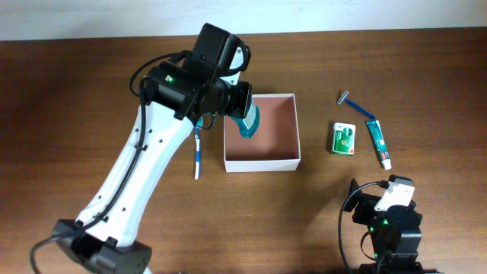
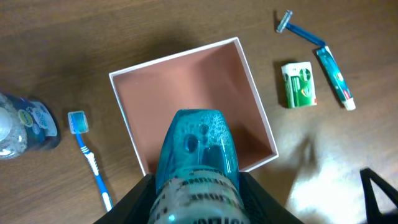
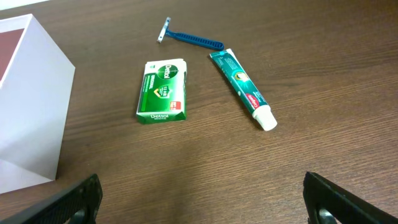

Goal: Pack container
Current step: 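Lift the mouthwash bottle and carry it right over the pink box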

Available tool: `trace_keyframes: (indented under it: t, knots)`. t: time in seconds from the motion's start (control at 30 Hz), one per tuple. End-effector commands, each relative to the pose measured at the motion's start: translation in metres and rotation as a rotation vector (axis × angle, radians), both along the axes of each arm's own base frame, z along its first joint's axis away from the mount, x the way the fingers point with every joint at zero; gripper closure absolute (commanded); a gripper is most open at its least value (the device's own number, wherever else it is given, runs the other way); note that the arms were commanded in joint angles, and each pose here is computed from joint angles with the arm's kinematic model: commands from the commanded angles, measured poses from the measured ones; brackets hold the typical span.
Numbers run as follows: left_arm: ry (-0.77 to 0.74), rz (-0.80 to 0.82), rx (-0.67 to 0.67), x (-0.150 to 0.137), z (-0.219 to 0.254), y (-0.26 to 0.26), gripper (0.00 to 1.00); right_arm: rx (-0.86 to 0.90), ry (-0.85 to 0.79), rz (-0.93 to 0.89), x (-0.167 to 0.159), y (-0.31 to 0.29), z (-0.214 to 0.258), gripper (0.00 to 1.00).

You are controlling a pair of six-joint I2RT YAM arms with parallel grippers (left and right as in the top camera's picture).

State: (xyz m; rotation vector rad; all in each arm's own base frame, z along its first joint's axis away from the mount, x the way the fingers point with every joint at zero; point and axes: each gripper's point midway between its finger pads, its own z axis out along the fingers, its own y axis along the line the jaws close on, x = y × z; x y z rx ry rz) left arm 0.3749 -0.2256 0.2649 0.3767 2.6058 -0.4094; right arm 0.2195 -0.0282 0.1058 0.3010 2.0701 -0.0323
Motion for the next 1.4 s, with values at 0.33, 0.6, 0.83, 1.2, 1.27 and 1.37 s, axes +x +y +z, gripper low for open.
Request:
trace_keyframes:
  t: [0.33, 0.6, 0.83, 1.2, 1.27, 1.37]
  knots:
    - [0.077, 0.029, 0.021, 0.03, -0.052, -0.018, 0.67, -0.003, -0.007, -0.009, 0.0, -0.001, 0.001, 0.01]
    - [0.07, 0.067, 0.085, 0.041, -0.067, -0.011, 0.67, -0.003, -0.007, -0.009, 0.0, -0.001, 0.001, 0.01]
    - [0.044, 0.095, 0.129, 0.046, -0.068, -0.002, 0.67, -0.003, -0.007, -0.009, 0.0, -0.001, 0.001, 0.01]
    - [0.018, 0.117, 0.158, 0.051, -0.067, 0.004, 0.68, -0.003, -0.007, -0.009, 0.0, -0.001, 0.001, 0.01]
    - [0.009, 0.122, 0.161, 0.053, -0.066, 0.005, 0.68, -0.003, -0.007, -0.009, 0.0, -0.001, 0.001, 0.01]
    - [-0.003, 0.128, 0.164, 0.056, -0.065, 0.005, 0.68, -0.003, -0.007, -0.009, 0.0, -0.001, 0.001, 0.01]
